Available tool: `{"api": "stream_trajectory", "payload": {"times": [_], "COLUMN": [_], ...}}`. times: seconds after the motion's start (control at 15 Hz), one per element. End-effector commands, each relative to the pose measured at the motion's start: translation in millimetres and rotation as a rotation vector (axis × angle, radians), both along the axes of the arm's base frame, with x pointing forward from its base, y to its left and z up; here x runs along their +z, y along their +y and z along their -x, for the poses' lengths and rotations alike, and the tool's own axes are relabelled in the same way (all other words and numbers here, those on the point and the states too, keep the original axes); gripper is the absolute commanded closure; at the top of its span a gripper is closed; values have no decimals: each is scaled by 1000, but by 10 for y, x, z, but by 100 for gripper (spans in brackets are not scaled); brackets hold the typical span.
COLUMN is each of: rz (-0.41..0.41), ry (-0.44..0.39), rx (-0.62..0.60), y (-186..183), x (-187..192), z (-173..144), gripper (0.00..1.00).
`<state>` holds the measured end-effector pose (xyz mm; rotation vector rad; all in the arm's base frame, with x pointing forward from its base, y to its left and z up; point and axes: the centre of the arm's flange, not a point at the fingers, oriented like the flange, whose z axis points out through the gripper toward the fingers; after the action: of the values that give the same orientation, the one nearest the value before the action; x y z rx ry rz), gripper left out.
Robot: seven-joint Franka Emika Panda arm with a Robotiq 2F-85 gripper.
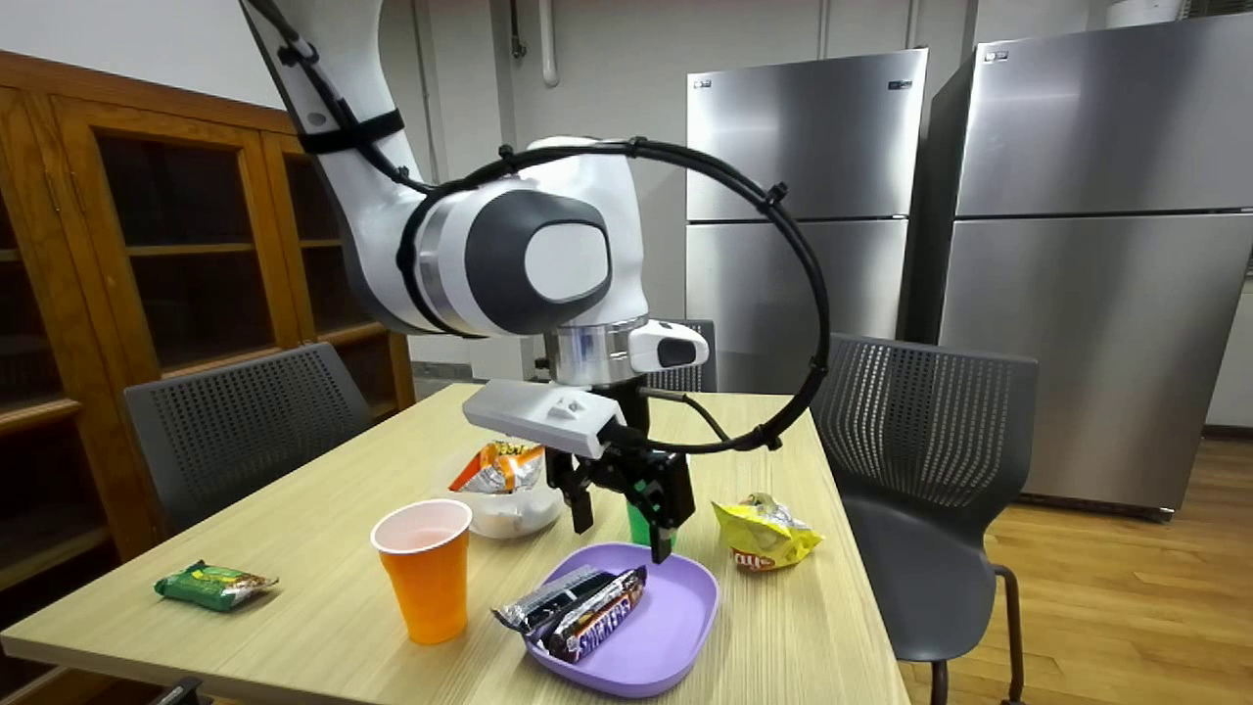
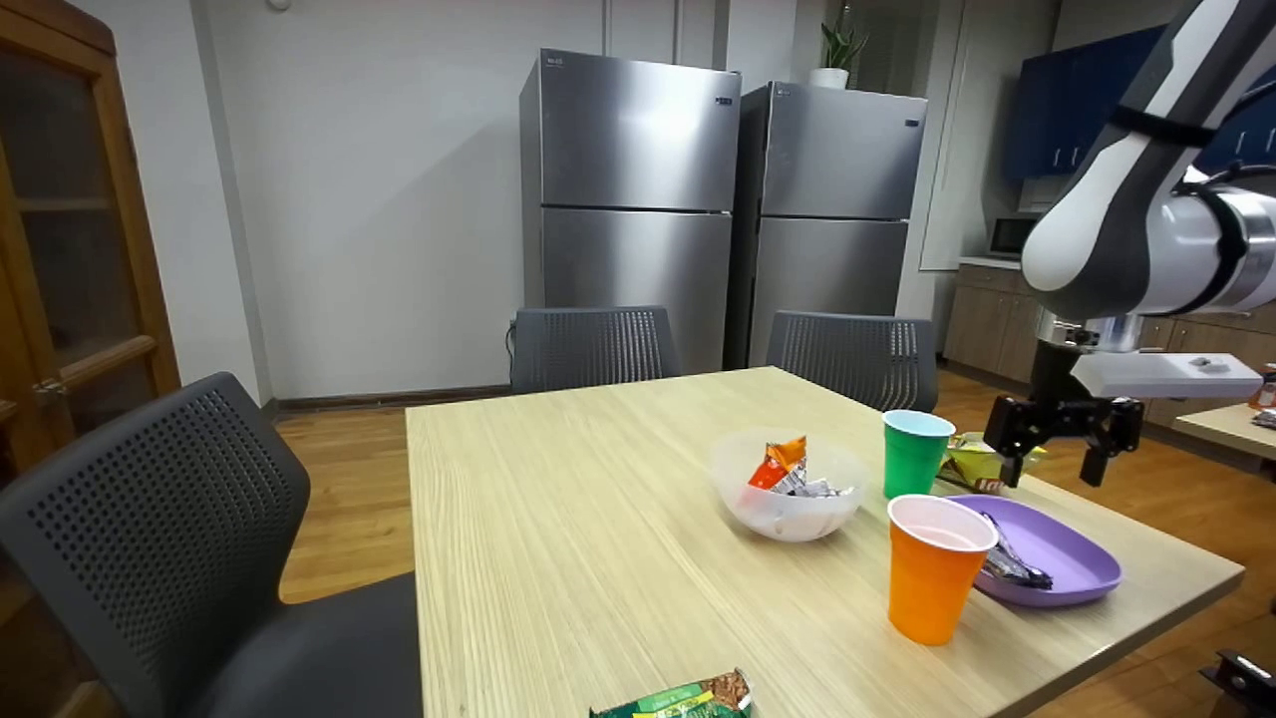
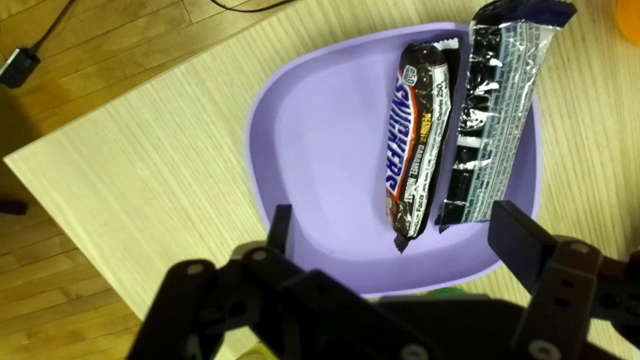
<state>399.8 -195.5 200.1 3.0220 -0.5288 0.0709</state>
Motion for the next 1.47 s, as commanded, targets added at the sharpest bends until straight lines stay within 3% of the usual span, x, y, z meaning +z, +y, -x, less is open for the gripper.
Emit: {"api": "stream_trajectory", "payload": {"times": [0.0, 0.2, 0.27, 0.87, 1.4], "rz": [18, 30, 24, 27, -23], "ry": [-27, -43, -43, -36, -21], "rx": [-29, -63, -65, -84, -406], "y": [-220, -425, -321, -327, -814], "x": [274, 357, 205, 170, 91], "z": [63, 74, 56, 43, -160], "gripper": [0, 0, 0, 0, 0]}}
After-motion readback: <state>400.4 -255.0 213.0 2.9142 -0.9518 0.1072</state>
